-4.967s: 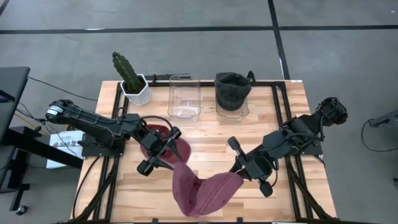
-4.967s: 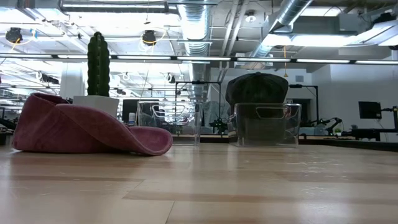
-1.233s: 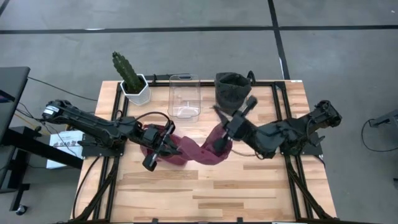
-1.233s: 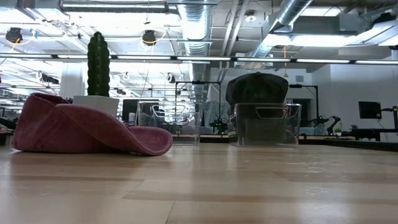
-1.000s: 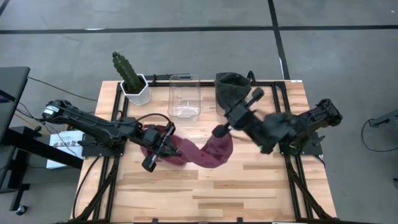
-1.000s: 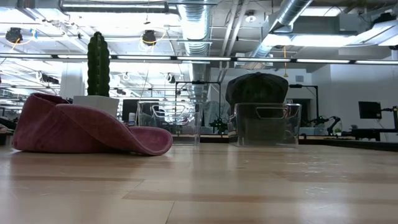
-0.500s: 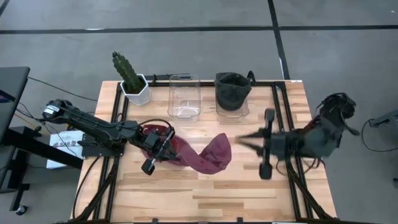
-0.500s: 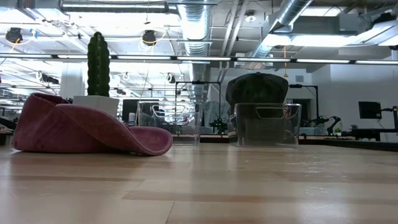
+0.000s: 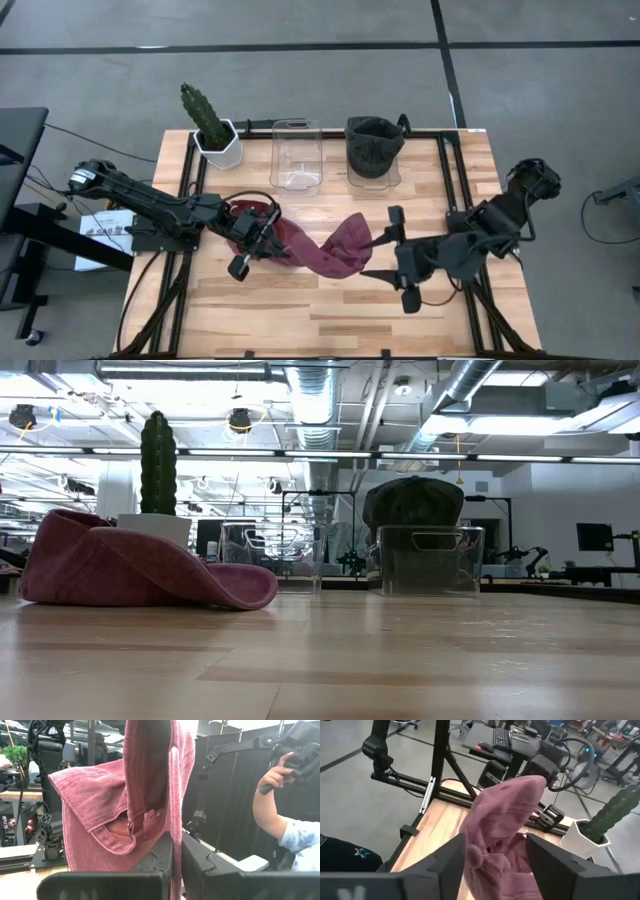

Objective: Pick & Place hat
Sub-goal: Put the right red cap into the transparent bin, then put the red cap into the transparent bin

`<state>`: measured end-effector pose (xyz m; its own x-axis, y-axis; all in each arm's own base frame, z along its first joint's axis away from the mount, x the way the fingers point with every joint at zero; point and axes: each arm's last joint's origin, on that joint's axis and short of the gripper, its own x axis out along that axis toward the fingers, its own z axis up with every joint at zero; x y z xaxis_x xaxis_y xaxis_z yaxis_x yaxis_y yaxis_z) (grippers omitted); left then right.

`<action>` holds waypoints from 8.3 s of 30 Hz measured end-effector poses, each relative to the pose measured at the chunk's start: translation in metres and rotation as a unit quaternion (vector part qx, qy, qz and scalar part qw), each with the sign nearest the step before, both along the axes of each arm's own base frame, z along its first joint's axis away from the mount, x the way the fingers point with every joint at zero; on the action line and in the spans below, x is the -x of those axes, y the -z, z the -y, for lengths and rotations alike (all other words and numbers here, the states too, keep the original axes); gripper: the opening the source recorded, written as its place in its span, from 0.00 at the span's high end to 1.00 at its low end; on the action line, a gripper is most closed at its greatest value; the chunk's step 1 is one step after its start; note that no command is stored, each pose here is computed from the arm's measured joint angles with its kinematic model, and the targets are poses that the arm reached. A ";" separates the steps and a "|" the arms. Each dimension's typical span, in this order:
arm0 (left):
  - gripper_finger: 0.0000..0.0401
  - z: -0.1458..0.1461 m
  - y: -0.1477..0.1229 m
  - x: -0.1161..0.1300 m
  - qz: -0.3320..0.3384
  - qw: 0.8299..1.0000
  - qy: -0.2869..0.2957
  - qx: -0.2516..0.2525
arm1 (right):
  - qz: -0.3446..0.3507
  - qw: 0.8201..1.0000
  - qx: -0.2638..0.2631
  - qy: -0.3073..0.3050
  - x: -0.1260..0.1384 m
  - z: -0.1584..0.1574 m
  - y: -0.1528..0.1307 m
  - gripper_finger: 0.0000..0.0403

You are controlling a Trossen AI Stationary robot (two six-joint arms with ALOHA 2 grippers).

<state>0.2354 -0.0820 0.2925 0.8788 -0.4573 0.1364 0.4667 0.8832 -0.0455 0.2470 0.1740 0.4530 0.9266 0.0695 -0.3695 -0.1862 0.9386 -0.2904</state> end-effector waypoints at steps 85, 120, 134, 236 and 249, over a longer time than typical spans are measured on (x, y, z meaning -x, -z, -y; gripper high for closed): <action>0.76 -0.073 0.055 0.085 -0.061 0.958 -0.279 0.006 | 0.023 0.999 -0.042 -0.003 -0.098 0.382 0.067 1.00; 0.76 -0.117 0.105 0.037 -0.173 0.905 -0.385 -0.049 | -0.109 0.993 -0.040 -0.028 -0.134 0.486 0.139 1.00; 0.76 -0.131 0.107 0.038 -0.175 0.891 -0.417 -0.048 | -0.117 0.992 -0.025 -0.033 -0.142 0.479 0.143 1.00; 0.76 0.031 0.125 0.080 -0.183 0.978 -0.097 -0.036 | -0.665 0.728 -0.169 0.007 -0.162 0.076 0.254 0.73; 0.76 0.031 0.122 0.079 -0.174 0.980 -0.097 -0.018 | -0.276 0.959 -0.055 -0.026 -0.111 0.011 0.214 0.73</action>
<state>0.1563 -0.1130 0.1709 0.9402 -0.2762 -0.1996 0.2518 0.9577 -0.1392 0.3577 0.1627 0.2391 0.5860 0.1773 -0.7907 -0.3308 0.9431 -0.0336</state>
